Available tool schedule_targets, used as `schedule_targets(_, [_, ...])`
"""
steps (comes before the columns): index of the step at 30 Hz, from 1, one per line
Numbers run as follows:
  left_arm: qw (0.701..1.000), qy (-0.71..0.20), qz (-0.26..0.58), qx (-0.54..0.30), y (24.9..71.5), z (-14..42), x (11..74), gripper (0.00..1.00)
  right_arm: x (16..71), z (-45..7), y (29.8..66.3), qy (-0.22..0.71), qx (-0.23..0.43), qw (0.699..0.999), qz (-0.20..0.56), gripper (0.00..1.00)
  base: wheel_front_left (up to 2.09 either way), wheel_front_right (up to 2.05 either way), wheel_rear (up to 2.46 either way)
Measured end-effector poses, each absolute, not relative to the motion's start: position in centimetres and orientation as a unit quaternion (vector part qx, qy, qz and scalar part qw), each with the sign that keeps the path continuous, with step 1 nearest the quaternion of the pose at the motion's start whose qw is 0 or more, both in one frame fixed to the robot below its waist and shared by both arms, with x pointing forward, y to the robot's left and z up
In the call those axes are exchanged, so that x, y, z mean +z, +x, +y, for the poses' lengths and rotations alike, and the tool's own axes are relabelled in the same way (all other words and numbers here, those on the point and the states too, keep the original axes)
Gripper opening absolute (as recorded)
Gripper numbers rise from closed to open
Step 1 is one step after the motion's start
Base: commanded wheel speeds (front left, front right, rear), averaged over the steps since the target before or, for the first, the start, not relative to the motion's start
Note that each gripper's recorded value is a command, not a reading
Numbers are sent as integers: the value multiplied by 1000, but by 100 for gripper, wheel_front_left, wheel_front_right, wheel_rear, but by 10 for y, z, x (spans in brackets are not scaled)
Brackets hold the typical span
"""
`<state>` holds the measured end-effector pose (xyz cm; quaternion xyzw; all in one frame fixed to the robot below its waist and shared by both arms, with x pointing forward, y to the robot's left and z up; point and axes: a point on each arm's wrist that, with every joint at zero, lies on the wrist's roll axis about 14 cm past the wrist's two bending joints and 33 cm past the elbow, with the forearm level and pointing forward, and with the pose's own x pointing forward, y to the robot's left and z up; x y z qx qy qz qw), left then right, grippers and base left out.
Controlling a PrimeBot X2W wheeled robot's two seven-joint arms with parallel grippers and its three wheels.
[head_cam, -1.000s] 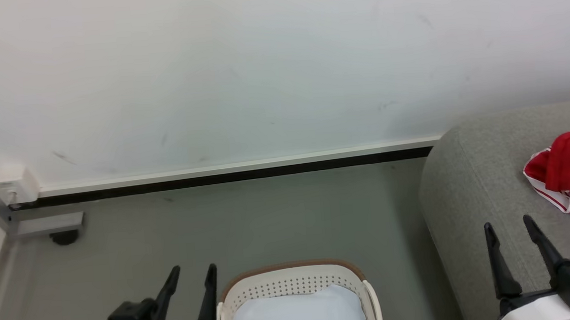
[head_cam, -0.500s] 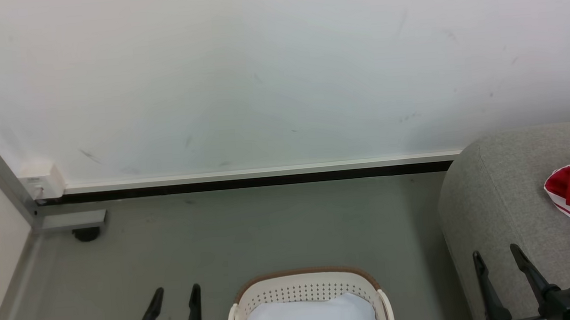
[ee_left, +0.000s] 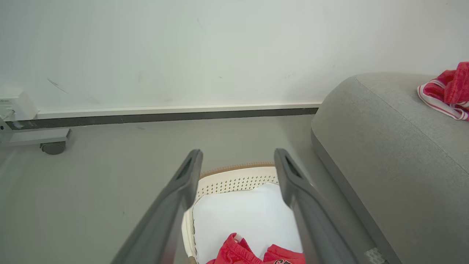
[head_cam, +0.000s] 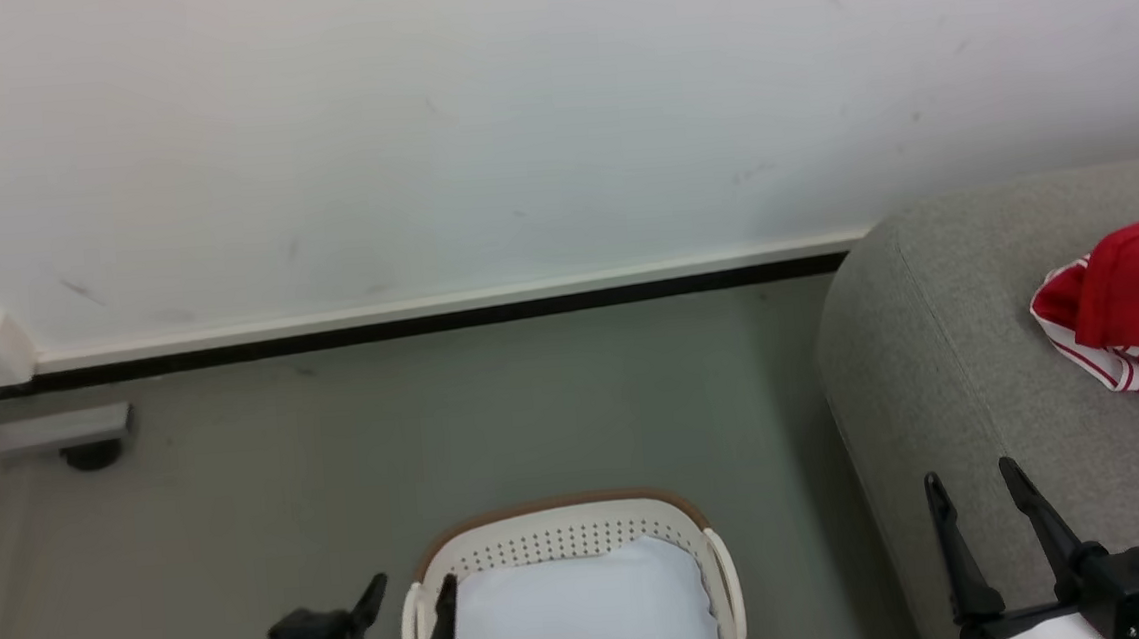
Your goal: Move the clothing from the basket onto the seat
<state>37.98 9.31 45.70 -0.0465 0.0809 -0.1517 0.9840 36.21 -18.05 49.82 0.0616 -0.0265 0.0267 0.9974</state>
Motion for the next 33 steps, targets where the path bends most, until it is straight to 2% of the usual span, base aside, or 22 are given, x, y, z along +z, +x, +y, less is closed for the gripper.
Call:
schedule_targets(9, [947,20,212,-242,408,30,397,100,492,-195,383,74,4,997,-18,100,0,0,0])
schedule_targets(13, [919,70,282,-267,416,18,359,100,493,-201,400,83,-3,996,-23,100,0,0,0])
schedule_targets(21, [861,152,395,-283,431,25,279,100,472,-203,431,104,-5,995,-4,100,0,0,0])
schedule_targets(29, [809,197,471,-292,433,36,212,100,441,-210,452,111,-15,993,24,100,0,0,0])
schedule_targets(33, [794,209,487,-298,432,35,189,100,431,-214,458,111,-20,993,32,100,0,0,0])
